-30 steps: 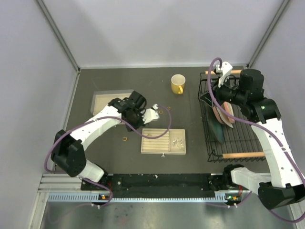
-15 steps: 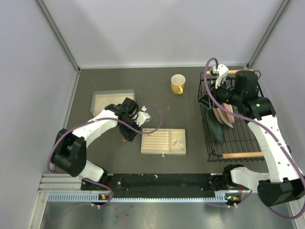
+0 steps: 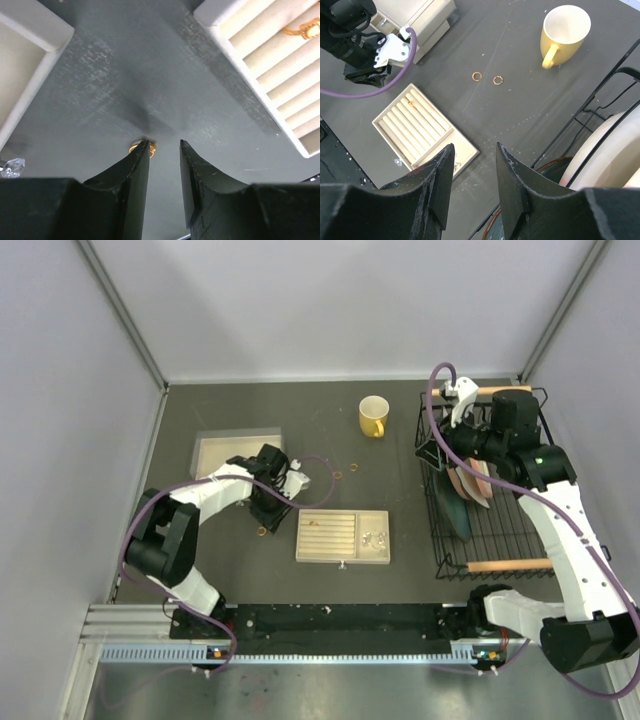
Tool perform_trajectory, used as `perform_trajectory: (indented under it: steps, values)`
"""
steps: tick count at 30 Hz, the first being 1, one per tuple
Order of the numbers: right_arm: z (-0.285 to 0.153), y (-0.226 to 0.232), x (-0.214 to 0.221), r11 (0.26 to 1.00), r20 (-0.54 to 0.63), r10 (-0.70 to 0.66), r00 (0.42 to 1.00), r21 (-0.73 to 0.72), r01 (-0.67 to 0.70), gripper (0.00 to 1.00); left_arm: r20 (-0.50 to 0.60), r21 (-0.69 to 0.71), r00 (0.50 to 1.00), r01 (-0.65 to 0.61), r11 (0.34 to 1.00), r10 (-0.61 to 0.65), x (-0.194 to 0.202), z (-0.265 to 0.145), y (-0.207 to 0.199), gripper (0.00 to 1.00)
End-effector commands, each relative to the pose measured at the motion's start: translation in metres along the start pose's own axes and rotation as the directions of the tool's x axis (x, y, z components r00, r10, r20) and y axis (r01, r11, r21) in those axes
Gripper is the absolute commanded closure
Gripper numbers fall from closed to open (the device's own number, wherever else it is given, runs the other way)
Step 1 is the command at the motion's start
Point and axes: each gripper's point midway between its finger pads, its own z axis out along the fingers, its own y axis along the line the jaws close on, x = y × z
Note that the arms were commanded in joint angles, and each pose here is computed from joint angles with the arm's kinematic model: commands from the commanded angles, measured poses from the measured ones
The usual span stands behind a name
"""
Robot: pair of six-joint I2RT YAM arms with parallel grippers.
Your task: Organize the mixed jewelry
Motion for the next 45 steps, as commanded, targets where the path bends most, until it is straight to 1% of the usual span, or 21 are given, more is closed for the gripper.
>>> perform_trajectory:
  steps: [1,9,26,40,45]
  values:
    - [0.0,-0.004,-0.007,1.0,0.027,-0.02,0.999,0.012,0.02,0.61,0.018,-0.031,1.0,0.023,0.999,-0.023,-0.003,0.004,0.009,0.64]
    - [0.004,-0.006,-0.006,1.0,0.023,-0.019,1.0,0.001,0.019,0.61,0.011,-0.065,1.0,0.016,0.998,-0.015,0.002,-0.001,0.014,0.64]
    - [0.005,-0.005,-0.003,1.0,0.022,-0.018,1.0,0.0,0.018,0.62,-0.004,-0.067,1.0,0.003,0.998,-0.003,0.011,0.0,0.013,0.65]
    - [0.007,-0.006,-0.002,1.0,0.018,-0.011,1.0,0.001,0.011,0.62,-0.004,-0.074,1.0,-0.019,0.997,0.019,0.016,-0.002,0.013,0.79]
    - [0.008,-0.005,-0.001,1.0,0.015,-0.009,1.0,-0.003,0.009,0.62,0.014,-0.079,1.0,-0.023,0.997,0.025,0.014,-0.007,0.013,0.8]
